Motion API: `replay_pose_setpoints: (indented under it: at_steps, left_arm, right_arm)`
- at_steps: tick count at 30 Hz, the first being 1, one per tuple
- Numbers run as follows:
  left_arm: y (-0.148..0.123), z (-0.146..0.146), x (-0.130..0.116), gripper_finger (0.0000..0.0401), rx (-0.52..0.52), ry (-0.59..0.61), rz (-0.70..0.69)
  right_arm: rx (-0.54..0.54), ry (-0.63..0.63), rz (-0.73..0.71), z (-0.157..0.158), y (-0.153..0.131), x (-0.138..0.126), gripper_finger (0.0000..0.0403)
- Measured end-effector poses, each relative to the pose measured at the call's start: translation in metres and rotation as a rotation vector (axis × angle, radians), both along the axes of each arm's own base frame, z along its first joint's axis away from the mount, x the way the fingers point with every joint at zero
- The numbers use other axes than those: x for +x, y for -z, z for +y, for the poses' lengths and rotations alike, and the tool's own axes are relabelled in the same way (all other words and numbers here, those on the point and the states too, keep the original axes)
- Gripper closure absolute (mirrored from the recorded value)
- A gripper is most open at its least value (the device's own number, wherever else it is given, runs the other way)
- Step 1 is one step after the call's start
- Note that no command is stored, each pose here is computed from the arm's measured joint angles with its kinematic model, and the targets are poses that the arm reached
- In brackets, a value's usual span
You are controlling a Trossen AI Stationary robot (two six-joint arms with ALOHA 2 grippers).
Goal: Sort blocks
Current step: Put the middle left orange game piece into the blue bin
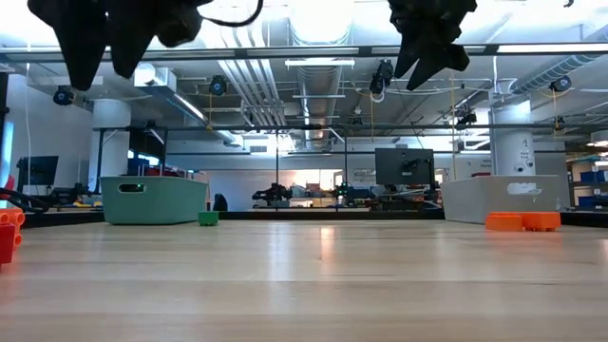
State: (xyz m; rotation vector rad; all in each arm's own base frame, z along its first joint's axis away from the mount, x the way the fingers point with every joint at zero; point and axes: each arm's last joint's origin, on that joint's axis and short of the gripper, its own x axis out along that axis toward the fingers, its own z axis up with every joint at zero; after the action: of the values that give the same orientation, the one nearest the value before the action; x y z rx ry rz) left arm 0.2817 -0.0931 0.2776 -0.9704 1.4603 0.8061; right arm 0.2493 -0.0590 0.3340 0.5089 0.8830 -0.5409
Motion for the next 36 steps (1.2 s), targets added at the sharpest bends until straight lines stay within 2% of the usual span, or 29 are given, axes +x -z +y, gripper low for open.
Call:
replay_pose_setpoints:
  at_steps: [4,8,14,20,25,30,36]
  left_arm:
    - [0.007,-0.002,0.003,0.0143,0.018,0.001,0.018]
    - [0.01,-0.009,-0.006,0.0143,0.1,-0.039,0.006]
    - [0.01,-0.021,-0.033,0.0143,0.164,-0.212,-0.094]
    - [0.035,-0.031,-0.052,0.0143,0.121,-0.365,-0.108]
    - [0.057,-0.035,-0.05,0.0143,0.063,-0.379,-0.153]
    - [0.077,-0.033,-0.056,0.0143,0.065,-0.387,-0.068]
    - [0.088,-0.031,-0.061,0.0143,0.06,-0.386,-0.047]
  right_arm:
    - [-0.01,-0.013,-0.001,0.0,-0.001,-0.001,0.0211]
    - [-0.014,-0.019,0.001,0.0,-0.001,-0.002,0.0206]
    - [-0.022,-0.032,0.004,0.0,-0.001,-0.002,0.0204]
    - [-0.035,-0.033,0.006,0.0,-0.002,-0.001,0.0202]
    - [-0.043,-0.031,-0.002,-0.001,-0.002,-0.001,0.0202]
    - [-0.043,-0.029,-0.008,-0.001,-0.002,0.0,0.0202]
    - [-0.043,-0.028,-0.01,-0.001,-0.002,0.0,0.0202]
